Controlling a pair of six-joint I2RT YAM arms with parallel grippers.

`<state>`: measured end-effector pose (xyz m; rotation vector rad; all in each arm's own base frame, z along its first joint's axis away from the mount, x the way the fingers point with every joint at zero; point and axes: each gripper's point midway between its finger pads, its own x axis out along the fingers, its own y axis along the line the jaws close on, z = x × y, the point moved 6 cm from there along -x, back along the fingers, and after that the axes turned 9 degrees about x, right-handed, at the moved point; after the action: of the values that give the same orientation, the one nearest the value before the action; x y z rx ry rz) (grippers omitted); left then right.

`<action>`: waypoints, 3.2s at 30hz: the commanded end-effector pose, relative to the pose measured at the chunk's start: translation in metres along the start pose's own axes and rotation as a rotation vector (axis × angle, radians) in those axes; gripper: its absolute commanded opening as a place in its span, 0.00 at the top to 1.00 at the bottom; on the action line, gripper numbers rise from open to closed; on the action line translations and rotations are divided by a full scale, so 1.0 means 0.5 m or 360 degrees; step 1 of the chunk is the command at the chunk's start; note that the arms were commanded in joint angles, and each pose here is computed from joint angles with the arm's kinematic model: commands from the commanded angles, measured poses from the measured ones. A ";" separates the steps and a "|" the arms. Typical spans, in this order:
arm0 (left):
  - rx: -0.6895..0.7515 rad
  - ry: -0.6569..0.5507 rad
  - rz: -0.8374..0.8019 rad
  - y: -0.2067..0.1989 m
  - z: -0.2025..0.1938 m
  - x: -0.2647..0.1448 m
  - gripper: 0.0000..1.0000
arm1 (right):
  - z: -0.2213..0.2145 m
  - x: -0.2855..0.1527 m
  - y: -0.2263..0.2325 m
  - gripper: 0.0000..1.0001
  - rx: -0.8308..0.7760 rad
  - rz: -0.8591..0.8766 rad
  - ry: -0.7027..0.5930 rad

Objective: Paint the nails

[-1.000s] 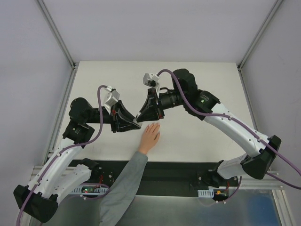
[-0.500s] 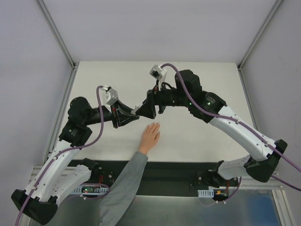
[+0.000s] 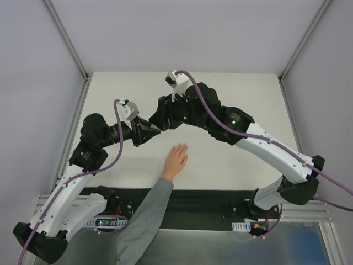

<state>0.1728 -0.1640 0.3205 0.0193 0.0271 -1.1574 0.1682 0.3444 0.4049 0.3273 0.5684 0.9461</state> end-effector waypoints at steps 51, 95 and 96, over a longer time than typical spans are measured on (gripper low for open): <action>0.0101 0.0012 0.0005 0.008 0.015 -0.001 1.00 | 0.020 -0.028 -0.057 0.26 0.0159 -0.0177 -0.0142; 0.0135 0.0011 0.0073 0.014 0.019 0.000 1.00 | 0.013 -0.062 -0.063 0.22 0.0123 0.0068 -0.0023; 0.0135 0.0010 0.0066 0.014 0.021 0.000 1.00 | 0.011 -0.060 -0.055 0.21 0.0112 0.0054 -0.0019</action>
<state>0.1667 -0.1654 0.3175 0.0370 0.0534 -1.2127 0.1767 0.3091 0.3732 0.3462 0.6877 1.1226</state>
